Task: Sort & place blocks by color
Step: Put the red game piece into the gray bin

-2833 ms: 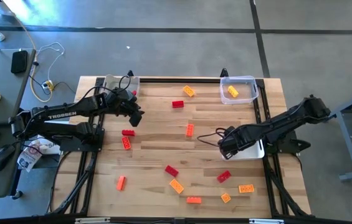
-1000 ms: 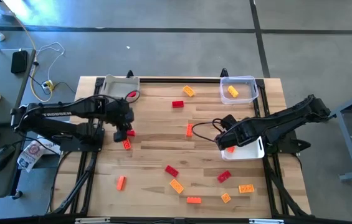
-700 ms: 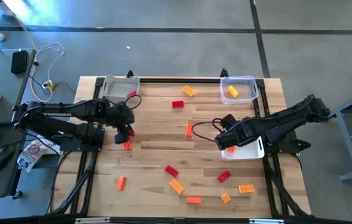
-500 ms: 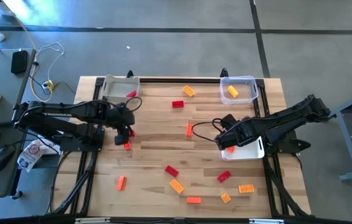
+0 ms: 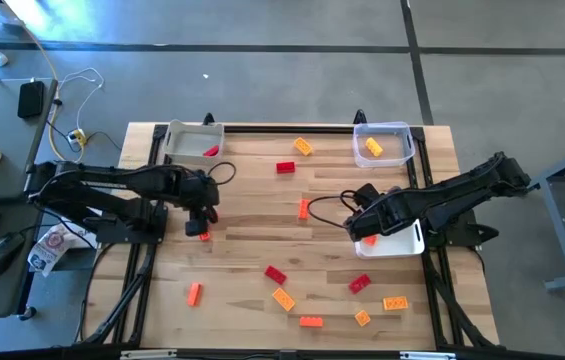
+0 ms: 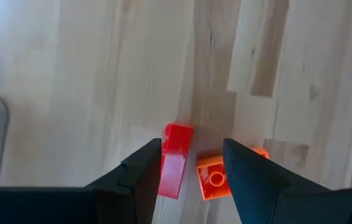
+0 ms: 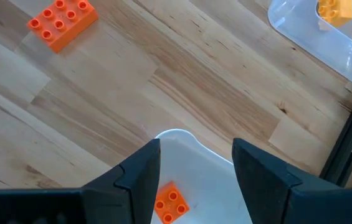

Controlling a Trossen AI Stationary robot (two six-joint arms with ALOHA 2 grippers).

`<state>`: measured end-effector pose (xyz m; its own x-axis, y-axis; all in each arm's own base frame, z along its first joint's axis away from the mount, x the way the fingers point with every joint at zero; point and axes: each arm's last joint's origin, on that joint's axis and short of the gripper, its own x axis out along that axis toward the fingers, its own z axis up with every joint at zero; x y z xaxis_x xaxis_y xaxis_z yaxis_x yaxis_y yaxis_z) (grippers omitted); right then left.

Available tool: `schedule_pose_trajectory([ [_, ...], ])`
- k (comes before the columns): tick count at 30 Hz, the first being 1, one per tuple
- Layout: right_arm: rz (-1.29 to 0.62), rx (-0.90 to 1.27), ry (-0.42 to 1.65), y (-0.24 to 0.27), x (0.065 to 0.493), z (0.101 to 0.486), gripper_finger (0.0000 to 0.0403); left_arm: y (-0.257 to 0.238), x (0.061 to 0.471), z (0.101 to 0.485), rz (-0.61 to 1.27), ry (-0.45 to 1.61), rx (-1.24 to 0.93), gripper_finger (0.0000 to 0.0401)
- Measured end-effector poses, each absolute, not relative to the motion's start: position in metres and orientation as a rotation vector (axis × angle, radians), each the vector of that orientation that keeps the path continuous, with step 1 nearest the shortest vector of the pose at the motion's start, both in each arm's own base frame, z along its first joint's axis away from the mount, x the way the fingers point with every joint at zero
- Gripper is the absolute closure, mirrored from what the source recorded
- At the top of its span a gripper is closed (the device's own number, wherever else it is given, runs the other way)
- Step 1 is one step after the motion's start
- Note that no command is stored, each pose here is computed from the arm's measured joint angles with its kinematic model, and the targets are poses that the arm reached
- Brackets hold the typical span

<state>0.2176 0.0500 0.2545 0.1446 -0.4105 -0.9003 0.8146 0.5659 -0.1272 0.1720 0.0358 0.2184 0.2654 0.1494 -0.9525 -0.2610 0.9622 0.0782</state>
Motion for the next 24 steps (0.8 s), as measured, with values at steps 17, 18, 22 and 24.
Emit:
schedule_pose_trajectory([
  [17, -0.925, 0.431, 1.096, 0.050, 0.218, 0.255, 0.0217, 0.041, 0.198, 0.167, 0.263, 1.579, -0.099, 0.0245],
  [18, -0.925, 0.431, 1.096, 0.050, 0.218, 0.255, 0.0217, 0.041, 0.199, 0.166, 0.271, 1.586, -0.095, 0.0245],
  [22, -0.922, 0.436, 1.091, 0.050, 0.219, 0.255, 0.0217, 0.043, 0.200, 0.162, 0.296, 1.612, -0.076, 0.0245],
  [24, -0.920, 0.439, 1.087, 0.050, 0.219, 0.255, 0.0217, 0.043, 0.201, 0.160, 0.297, 1.623, -0.074, 0.0245],
])
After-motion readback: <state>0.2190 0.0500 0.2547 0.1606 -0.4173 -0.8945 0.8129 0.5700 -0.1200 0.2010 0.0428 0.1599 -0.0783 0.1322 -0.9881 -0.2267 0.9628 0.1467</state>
